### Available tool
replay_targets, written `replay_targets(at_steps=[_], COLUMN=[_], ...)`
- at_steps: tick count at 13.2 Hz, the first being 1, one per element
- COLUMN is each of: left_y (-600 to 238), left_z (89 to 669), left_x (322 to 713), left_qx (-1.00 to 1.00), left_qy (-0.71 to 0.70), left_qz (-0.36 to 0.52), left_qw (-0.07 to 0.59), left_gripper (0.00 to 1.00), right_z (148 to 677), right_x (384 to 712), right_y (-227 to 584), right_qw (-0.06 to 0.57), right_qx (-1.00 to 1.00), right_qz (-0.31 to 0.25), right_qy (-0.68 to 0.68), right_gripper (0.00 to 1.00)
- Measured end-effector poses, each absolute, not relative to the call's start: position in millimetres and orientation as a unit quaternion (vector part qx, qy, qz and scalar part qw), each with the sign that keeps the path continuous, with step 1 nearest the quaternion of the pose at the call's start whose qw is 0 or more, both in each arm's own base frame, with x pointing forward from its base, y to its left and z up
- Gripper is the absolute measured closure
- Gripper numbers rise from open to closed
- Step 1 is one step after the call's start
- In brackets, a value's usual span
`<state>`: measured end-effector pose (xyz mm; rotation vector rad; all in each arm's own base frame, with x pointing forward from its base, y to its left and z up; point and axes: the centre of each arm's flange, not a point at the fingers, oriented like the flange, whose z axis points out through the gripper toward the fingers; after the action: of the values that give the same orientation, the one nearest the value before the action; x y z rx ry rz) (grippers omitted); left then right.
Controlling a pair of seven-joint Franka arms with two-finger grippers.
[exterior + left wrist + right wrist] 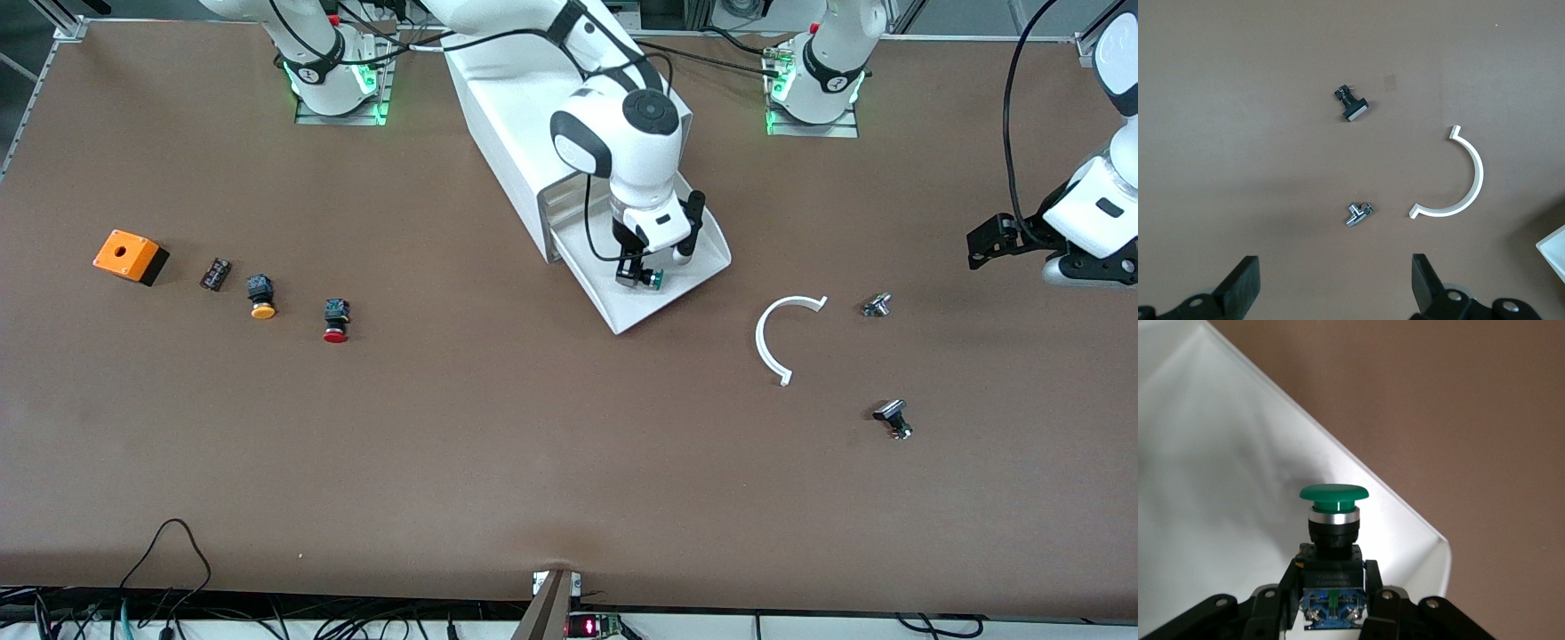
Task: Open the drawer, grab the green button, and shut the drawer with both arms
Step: 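Lift the green button out of the drawer with the right gripper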
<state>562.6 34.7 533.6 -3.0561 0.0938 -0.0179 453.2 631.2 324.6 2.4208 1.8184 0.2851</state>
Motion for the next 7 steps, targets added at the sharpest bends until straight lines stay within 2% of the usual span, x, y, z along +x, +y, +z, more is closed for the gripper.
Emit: replay_targets(at_steps=[3,7], left_y=[34.7,34.7], left_z=[530.7,529.1], left_x=[562.2,562.0], left_qx=[-0.999,-0.999], left_qy=[0.031,0.031], left_qz=[-0.003,-0.001], left_qw=[0.042,0.042], left_gripper=[0.00,0.00], right_z=[396.6,453.2], right_x=[472.8,514.8], right_y=[606.6,549.5], right_qw=[0.047,0.046], right_qx=[0.809,0.837], right_qz=[0.112,0.115], right_qy=[0.575,0.533], right_gripper=[0.59,0.59])
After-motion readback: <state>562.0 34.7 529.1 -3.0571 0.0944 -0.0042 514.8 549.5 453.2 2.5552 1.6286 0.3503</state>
